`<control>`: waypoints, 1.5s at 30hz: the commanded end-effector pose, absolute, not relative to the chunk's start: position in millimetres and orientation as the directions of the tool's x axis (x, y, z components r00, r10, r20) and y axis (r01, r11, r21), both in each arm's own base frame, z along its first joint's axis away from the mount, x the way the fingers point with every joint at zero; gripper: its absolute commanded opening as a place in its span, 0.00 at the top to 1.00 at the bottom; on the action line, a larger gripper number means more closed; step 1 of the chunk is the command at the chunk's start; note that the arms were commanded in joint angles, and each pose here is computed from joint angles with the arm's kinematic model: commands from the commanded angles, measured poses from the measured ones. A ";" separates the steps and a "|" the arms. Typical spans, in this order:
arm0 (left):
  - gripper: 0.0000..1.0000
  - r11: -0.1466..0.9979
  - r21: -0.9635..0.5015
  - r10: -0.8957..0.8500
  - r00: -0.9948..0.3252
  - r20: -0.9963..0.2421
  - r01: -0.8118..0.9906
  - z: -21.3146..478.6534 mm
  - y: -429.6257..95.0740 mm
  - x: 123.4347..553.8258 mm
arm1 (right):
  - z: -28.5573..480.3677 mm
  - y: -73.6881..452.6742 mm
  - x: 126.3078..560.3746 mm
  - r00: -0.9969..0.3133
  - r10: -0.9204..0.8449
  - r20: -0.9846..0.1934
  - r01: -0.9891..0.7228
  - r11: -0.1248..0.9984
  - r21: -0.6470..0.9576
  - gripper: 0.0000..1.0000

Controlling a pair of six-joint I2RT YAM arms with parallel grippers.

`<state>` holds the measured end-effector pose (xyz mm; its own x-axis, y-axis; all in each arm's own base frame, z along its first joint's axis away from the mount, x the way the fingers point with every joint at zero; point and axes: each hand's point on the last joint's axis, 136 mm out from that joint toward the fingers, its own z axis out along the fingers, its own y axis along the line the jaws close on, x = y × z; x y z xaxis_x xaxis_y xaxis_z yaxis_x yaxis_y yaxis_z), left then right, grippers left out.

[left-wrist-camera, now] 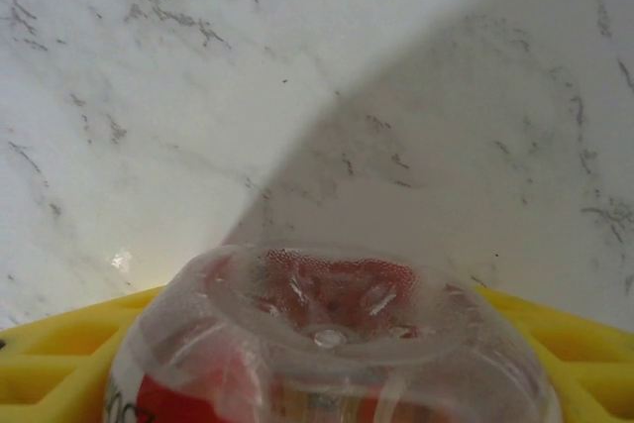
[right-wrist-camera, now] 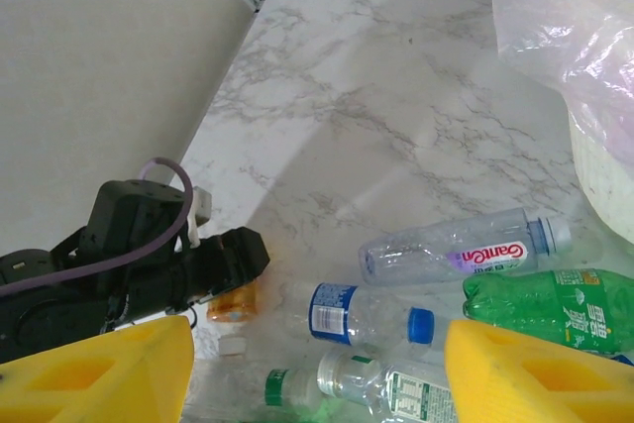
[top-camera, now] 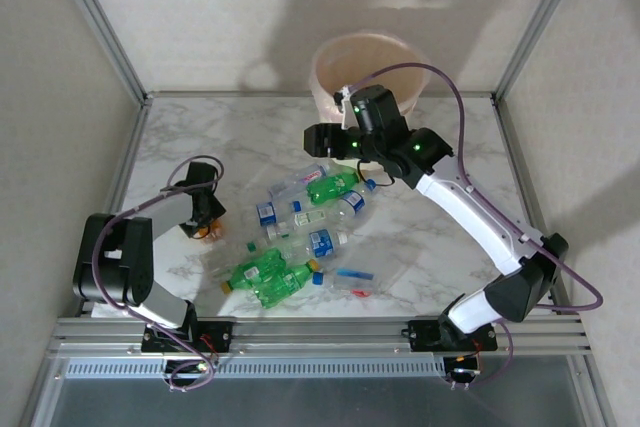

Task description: Put the plastic bottles in the bin

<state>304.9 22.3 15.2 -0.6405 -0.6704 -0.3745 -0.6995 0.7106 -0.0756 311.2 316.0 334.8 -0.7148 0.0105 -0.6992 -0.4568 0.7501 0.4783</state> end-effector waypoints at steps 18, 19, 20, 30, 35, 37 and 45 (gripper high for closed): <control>0.46 0.732 -0.231 -0.642 -0.536 -0.548 -0.642 161.3 24.7 366.5 | 356.3 315.3 310.1 -0.695 0.047 -0.717 -0.455 0.743 0.490 0.34; 0.46 0.733 -0.267 -0.647 -0.521 -0.557 -0.625 178.2 20.3 371.9 | 357.3 317.1 309.2 -0.696 0.042 -0.717 -0.463 0.737 0.493 0.34; 0.46 0.735 -0.305 -0.650 -0.503 -0.569 -0.605 197.1 15.1 378.3 | 357.7 318.2 308.9 -0.697 0.040 -0.716 -0.467 0.733 0.496 0.34; 0.45 0.673 -0.678 -0.716 -0.492 -0.496 -0.295 309.9 -88.2 415.4 | 365.4 344.9 293.0 -0.705 -0.018 -0.709 -0.542 0.659 0.522 0.35; 0.44 0.576 -0.803 -0.734 -0.531 -0.423 -0.155 340.6 -137.7 420.2 | 367.4 361.5 279.9 -0.731 -0.046 -0.681 -0.579 0.571 0.582 0.33; 0.44 0.542 -0.832 -0.737 -0.543 -0.402 -0.120 349.0 -150.9 420.6 | 361.6 365.5 276.5 -0.747 -0.065 -0.661 -0.577 0.558 0.597 0.34; 0.44 0.473 -0.879 -0.727 -0.590 -0.351 -0.059 362.6 -182.4 418.1 | 343.9 372.6 272.5 -0.782 -0.081 -0.618 -0.554 0.544 0.630 0.33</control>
<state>417.5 -165.8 337.2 -0.5752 -0.7254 -0.3780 -0.1281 0.5363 -0.8342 278.8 361.5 345.0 -0.7708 -0.0725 -0.6329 -0.5467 0.5854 0.5987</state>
